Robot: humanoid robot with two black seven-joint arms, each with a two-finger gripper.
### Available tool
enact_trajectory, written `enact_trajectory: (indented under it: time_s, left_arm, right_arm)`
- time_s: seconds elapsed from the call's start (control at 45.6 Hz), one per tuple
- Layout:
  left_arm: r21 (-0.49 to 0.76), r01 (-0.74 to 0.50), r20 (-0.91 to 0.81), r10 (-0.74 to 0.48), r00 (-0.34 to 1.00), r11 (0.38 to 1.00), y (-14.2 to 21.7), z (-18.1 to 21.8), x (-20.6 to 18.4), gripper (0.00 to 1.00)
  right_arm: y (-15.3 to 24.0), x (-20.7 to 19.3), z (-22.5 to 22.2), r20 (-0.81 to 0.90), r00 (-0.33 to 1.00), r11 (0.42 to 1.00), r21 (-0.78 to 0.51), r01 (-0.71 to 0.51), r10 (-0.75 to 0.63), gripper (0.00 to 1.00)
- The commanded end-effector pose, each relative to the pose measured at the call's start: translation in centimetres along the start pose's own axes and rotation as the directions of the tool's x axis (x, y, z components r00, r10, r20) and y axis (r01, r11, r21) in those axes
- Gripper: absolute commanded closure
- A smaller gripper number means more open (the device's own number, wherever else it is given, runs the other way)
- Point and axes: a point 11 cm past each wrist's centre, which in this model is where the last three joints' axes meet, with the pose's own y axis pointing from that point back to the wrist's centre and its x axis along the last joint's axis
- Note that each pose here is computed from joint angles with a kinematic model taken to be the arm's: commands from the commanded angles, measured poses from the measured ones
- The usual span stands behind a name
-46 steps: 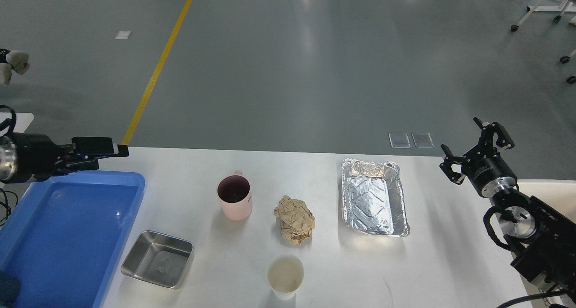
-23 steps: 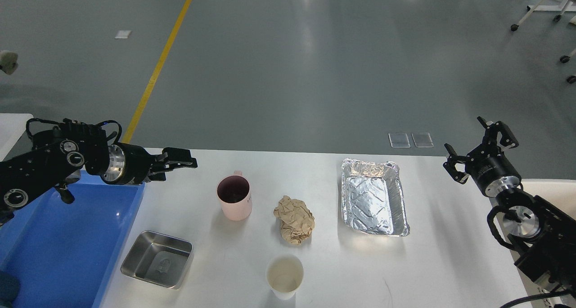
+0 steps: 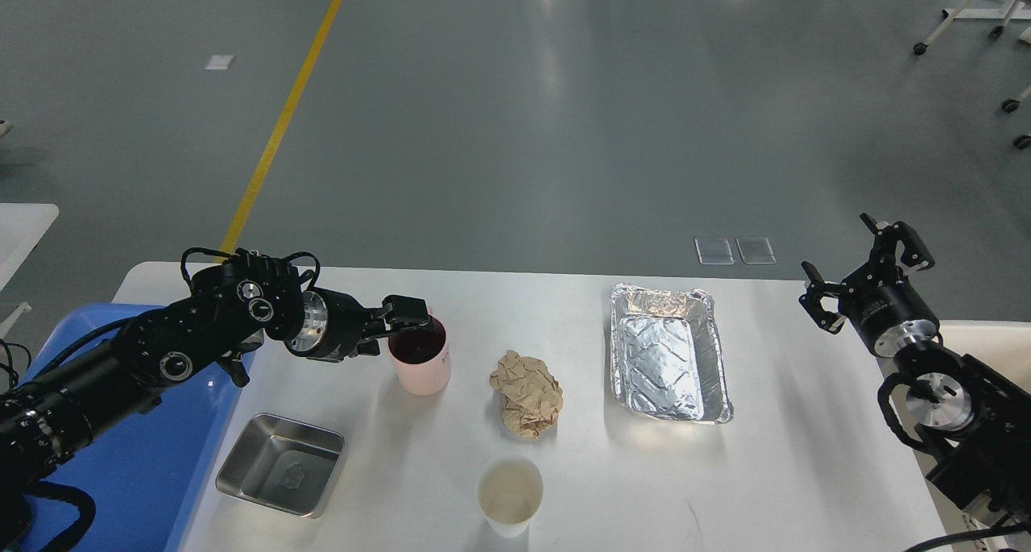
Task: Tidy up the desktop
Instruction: 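Grasp the pink mug by its rim with the left gripper, then lift the pink mug and carry it over the blue bin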
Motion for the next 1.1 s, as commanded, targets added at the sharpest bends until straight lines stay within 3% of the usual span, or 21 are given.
enact_trajectory:
  time_s: [0.0,0.57,0.876,0.964,1.03,1.074]
  left_arm:
    - [0.024,-0.005,-0.007,0.005,1.000,1.000,-0.1,-0.4,0.0,0.02]
    - [0.120,-0.015,-0.004,0.016,1.000,0.993,-2.2,-2.3,-0.8,0.08]
    - [0.157,0.010,0.056,-0.019,0.998,0.988,-2.4,-2.3,-1.2,0.52]
    - [0.162,-0.004,0.064,-0.006,0.998,0.987,-2.6,-2.0,-1.1,0.73]
    - [0.134,0.010,0.082,-0.021,0.996,0.991,-2.9,-0.5,-1.5,0.77]
    - [0.134,0.021,0.089,-0.034,0.995,0.991,-2.9,-0.2,-1.5,0.86]
  right_arm:
    - [0.0,0.1,-0.2,0.000,1.000,1.000,0.003,-0.004,0.004,0.00]
    - [0.3,0.5,-0.3,-0.005,1.000,1.000,0.003,-0.012,0.012,0.00]
    - [0.5,0.9,-0.1,-0.006,1.000,1.000,-0.002,-0.019,0.019,0.00]
    - [0.5,0.9,-0.1,-0.006,1.000,1.000,-0.002,-0.019,0.019,0.00]
    - [0.6,1.0,-0.1,-0.007,1.000,1.000,-0.002,-0.021,0.021,0.00]
    - [0.6,0.9,-0.1,-0.006,1.000,1.000,-0.001,-0.020,0.020,0.00]
